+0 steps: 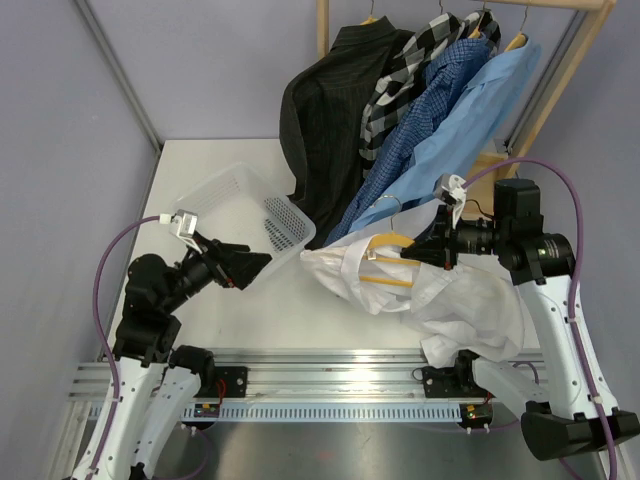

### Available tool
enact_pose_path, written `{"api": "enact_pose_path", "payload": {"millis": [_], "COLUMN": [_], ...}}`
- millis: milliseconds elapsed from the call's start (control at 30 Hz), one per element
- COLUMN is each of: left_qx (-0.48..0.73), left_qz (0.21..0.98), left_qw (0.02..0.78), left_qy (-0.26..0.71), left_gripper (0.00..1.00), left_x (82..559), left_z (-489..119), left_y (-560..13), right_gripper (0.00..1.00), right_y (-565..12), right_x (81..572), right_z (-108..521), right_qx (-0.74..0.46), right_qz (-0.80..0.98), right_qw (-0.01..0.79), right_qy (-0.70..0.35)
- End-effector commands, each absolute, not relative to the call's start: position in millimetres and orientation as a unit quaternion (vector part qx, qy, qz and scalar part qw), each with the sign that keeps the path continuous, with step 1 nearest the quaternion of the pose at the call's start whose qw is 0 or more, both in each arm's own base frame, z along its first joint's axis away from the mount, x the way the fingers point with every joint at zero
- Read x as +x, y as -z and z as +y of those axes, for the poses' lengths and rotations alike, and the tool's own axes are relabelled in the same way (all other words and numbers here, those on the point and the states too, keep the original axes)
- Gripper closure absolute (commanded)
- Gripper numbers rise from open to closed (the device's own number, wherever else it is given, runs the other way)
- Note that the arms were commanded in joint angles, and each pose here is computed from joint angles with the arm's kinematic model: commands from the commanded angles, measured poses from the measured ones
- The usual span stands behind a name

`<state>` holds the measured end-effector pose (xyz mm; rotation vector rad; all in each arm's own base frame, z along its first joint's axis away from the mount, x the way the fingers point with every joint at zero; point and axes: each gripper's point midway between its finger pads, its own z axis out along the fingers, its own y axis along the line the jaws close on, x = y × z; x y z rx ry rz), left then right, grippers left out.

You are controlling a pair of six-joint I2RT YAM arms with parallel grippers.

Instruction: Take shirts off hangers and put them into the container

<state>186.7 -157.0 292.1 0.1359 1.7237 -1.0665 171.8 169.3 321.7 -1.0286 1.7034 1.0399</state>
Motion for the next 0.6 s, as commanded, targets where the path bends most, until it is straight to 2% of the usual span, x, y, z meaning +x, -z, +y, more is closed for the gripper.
{"api": "enact_pose_path", "payload": {"millis": [0, 333, 367, 567], "left_qx": [0.036, 0.032, 0.048, 0.042], "left_qz": [0.725, 0.748, 0.755, 0.770], "left_qw": [0.501, 0.465, 0.447, 0.451], "left_qy": [0.472, 0.474, 0.477, 0.450], "left_gripper": [0.01, 0.01, 0.01, 0.01], "left_x": [180, 184, 177, 177], "left_z": [-162, -199, -214, -254], "left_y": [-296, -292, -288, -290], "right_gripper": [1.00, 1.00, 1.00, 1.00], "right_y": [-340, -321, -327, -348], "right_x": [198, 239, 242, 261], "right_z": [182, 205, 207, 208], "right_qx": [-0.400, -0.376, -0.375, -0.337], "right_qz": [0.686, 0.741, 0.739, 0.743], "right_qw": [0.458, 0.445, 0.453, 0.489], "right_qy": [-0.400, -0.333, -0.328, -0.309]}}
